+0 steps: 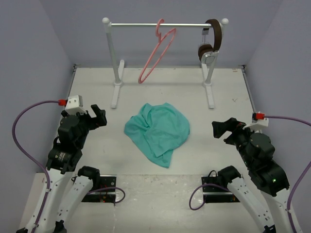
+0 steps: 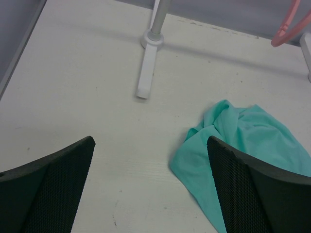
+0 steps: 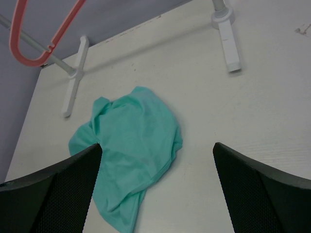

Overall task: Place the t-shirt on the hanger
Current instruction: Pick up the hanger from the clothesline.

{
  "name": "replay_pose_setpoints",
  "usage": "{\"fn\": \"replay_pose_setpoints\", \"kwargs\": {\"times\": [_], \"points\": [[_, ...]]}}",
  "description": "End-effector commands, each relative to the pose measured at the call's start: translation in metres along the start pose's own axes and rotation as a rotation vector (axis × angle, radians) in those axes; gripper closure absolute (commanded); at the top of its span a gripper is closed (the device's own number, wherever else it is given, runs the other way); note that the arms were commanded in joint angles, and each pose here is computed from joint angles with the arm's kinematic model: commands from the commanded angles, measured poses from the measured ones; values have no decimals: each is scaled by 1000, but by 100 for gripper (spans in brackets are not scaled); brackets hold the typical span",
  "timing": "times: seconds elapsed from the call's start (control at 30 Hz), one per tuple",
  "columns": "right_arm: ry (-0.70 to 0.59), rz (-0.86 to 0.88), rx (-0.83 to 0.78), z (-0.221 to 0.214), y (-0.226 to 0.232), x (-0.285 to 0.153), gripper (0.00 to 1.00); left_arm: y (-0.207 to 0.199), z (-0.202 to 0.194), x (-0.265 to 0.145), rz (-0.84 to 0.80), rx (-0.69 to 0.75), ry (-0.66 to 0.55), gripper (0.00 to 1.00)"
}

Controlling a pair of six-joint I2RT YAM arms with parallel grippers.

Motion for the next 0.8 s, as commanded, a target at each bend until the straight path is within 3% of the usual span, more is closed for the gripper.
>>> {"fn": "replay_pose_setpoints", "kwargs": {"times": [0.0, 0.17, 0.37, 0.53, 0.6, 0.67, 0.77], "points": [[-6, 29, 7, 1, 5, 3, 1, -2, 7, -1, 0, -29, -41, 0], [-54, 210, 18, 18, 38, 6, 1, -1, 4, 1, 6, -48, -33, 0], [37, 480, 2, 74, 127, 46, 1, 1, 2, 5, 21, -50, -19, 0], [68, 266, -129, 98, 194, 118, 1, 2, -1, 8, 25, -41, -2, 0], [144, 134, -185, 76, 216, 174, 1, 1, -3, 10, 25, -38, 6, 0], [104, 69, -192, 98, 236, 189, 1, 1, -3, 10, 24, -38, 9, 0], [88, -13, -251, 92, 259, 223, 1, 1, -6, 13, 21, -34, 21, 0]]}}
Point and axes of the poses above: each gripper's point midway between its finger pads, its own x axis out along the fingers, its own y axis along the line the jaws close on, z = x × y, the point moved 3 cm from there along -x, back along the fingers, and after that the axes turned 9 degrees about -x, right-handed, at the moved point
